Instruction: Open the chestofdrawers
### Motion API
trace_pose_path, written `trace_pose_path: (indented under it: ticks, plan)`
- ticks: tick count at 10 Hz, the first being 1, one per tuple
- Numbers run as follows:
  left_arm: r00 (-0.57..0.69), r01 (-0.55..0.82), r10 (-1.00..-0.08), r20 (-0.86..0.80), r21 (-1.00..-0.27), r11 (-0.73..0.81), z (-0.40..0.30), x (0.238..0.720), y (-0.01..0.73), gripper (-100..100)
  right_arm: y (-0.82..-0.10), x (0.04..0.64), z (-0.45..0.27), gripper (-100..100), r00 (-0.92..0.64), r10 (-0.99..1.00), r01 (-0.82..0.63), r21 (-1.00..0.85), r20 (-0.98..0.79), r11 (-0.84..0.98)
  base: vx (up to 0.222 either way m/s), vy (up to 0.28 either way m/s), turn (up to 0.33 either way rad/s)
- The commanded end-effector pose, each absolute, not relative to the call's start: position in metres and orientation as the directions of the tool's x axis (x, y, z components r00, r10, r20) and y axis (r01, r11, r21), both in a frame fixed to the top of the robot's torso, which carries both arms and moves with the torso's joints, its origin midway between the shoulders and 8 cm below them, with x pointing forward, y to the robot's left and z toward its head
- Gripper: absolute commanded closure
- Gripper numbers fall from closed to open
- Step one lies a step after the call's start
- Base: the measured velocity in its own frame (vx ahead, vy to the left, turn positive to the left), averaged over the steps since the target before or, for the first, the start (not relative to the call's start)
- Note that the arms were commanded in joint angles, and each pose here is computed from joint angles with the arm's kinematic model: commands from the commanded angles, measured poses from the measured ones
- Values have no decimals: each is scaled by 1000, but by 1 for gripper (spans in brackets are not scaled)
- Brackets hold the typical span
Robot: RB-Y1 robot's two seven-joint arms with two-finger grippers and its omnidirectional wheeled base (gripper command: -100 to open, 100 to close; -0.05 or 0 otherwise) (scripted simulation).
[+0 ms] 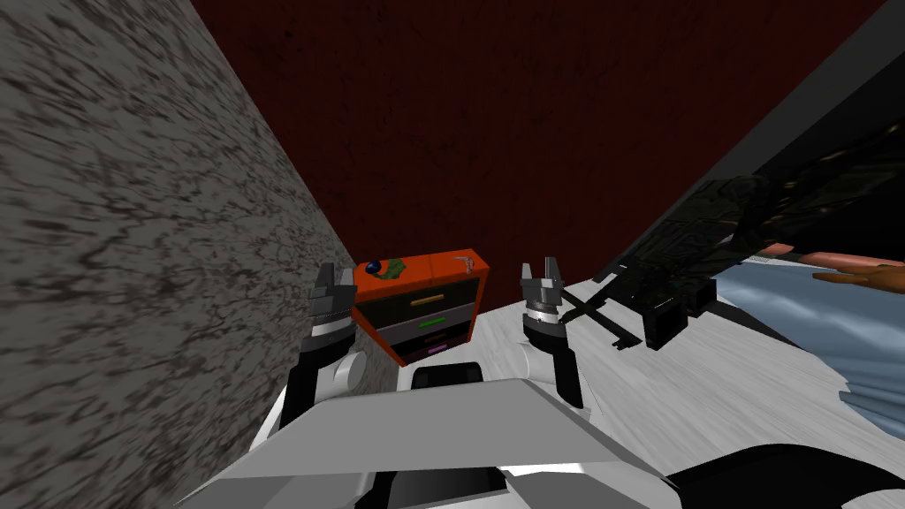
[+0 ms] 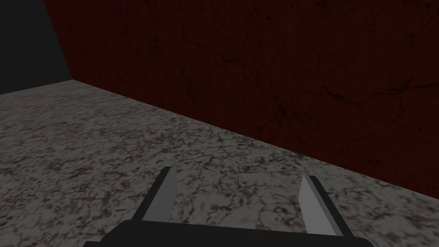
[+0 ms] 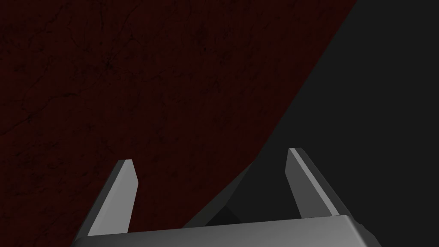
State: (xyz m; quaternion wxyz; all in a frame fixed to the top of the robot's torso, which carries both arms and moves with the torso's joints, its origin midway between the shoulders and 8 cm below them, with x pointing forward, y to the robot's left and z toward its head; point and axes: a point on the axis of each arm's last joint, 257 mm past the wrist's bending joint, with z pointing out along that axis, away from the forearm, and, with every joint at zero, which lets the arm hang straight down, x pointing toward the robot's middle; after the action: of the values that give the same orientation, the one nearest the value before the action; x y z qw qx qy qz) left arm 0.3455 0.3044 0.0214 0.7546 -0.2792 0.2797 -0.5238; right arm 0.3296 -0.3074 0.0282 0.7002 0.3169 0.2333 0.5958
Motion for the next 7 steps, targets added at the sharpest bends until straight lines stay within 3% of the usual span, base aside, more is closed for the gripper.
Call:
trace_pose_path:
  ticks: [1, 7]
  plan:
    - [295, 634, -947, -130, -714, 295, 21, 346, 304, 0, -307, 330, 28, 0, 181, 982, -686, 722, 51, 89, 0, 0, 0]
    - [295, 635, -947, -130, -714, 295, 21, 345, 304, 0, -307, 329, 28, 0, 181, 982, -687, 721, 51, 89, 0, 0, 0]
